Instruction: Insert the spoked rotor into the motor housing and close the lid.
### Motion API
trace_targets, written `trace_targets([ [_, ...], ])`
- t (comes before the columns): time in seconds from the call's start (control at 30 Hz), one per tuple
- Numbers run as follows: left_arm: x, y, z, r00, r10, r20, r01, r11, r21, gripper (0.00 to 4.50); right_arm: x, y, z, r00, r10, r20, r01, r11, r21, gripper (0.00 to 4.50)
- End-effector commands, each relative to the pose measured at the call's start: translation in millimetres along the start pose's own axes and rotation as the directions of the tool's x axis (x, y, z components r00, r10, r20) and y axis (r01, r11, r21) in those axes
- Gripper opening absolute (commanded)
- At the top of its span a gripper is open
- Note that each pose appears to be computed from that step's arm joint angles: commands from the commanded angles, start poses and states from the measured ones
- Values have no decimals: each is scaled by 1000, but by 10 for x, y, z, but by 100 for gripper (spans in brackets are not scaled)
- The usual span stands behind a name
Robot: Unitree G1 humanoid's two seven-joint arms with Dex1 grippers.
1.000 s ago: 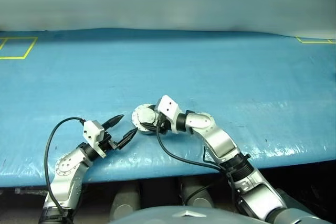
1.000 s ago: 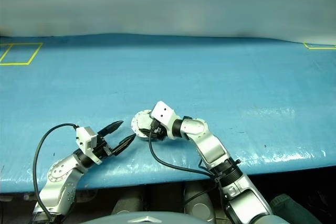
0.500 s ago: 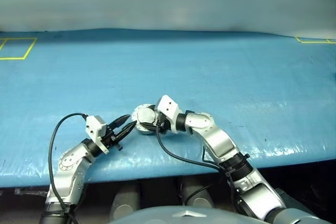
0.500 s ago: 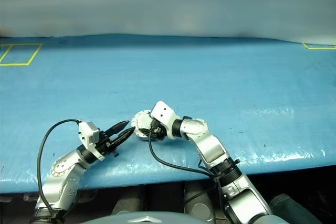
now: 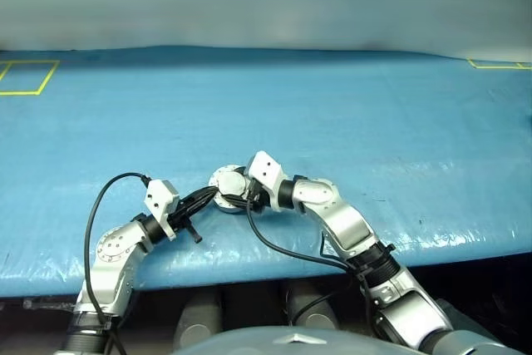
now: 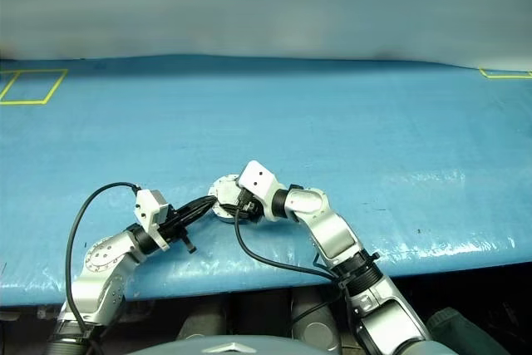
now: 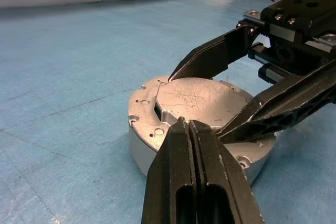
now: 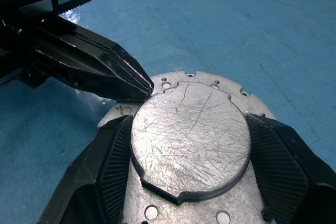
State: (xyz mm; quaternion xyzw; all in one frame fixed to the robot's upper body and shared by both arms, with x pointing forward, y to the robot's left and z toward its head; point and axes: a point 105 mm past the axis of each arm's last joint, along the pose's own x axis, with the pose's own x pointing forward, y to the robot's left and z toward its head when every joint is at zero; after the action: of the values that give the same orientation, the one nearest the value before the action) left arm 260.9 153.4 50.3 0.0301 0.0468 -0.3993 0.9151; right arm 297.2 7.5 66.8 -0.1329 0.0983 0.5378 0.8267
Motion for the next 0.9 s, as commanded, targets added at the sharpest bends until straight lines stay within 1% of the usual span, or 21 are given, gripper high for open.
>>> trace_targets([
  [0.03, -37, -43, -129, 998, -7, -59, 6, 1000, -16, 5, -29, -44, -127, 998, -35, -44, 37, 999, 36, 303],
  [0.17, -39, -49, -140, 998, -9, -68, 10, 1000, 3, 5, -47, -37, -59, 1000, -20, -1, 20, 998, 62, 303],
  [0.23, -32, -53, -136, 998, -11, -63, 12, 1000, 5, 0, -63, -39, -31, 1000, -15, 9, 14, 998, 67, 378],
  [0.27, -28, -55, -136, 998, -12, -62, 12, 1000, 6, 0, -74, -53, -8, 1000, -23, 15, 23, 998, 59, 403],
  [0.3, -23, -57, -135, 998, -13, -60, 13, 1000, 6, 0, -86, -86, 27, 999, -49, 24, 47, 998, 44, 438],
  [0.33, -19, -62, -135, 998, -15, -58, 16, 1000, 4, 0, -103, -118, 64, 997, -73, 31, 72, 997, 26, 448],
  [0.37, -16, -66, -134, 998, -17, -56, 17, 1000, 4, 0, -120, -132, 104, 996, -84, 42, 84, 996, 10, 448],
  [0.5, 5, -66, -106, 1000, -9, -27, 9, 1000, 6, 0, -276, -138, 433, 979, -111, 172, 102, 993, 60, 448],
  [0.6, 23, -78, -90, 1000, -11, -11, 11, 1000, 4, 0, -435, -165, 575, 959, -152, 237, 112, 979, 172, 448],
  [0.63, 28, -77, -88, 1000, -8, -7, 8, 1000, 8, 0, -484, -164, 598, 953, -158, 258, 96, 966, 239, 448],
  [0.7, 36, -71, -86, 1000, 2, 1, -2, 1000, 15, 0, -572, -157, 600, 941, -163, 297, 35, 919, 394, 448],
  [0.73, 42, -73, -85, 1000, 4, 6, -4, 1000, 17, 0, -617, -186, 512, 940, -189, 285, 23, 867, 497, 448],
  [0.77, 46, -75, -85, 1000, 4, 8, -4, 1000, 18, 0, -646, -202, 447, 941, -205, 270, 18, 827, 562, 448],
  [0.87, 56, -82, -86, 1000, 3, 14, -3, 1000, 22, 0, -678, -212, 130, 950, -240, 200, -5, 627, 779, 448],
  [0.9, 58, -80, -88, 1000, 4, 15, -5, 1000, 25, 0, -676, -206, 48, 950, -246, 193, -30, 543, 839, 448],
])
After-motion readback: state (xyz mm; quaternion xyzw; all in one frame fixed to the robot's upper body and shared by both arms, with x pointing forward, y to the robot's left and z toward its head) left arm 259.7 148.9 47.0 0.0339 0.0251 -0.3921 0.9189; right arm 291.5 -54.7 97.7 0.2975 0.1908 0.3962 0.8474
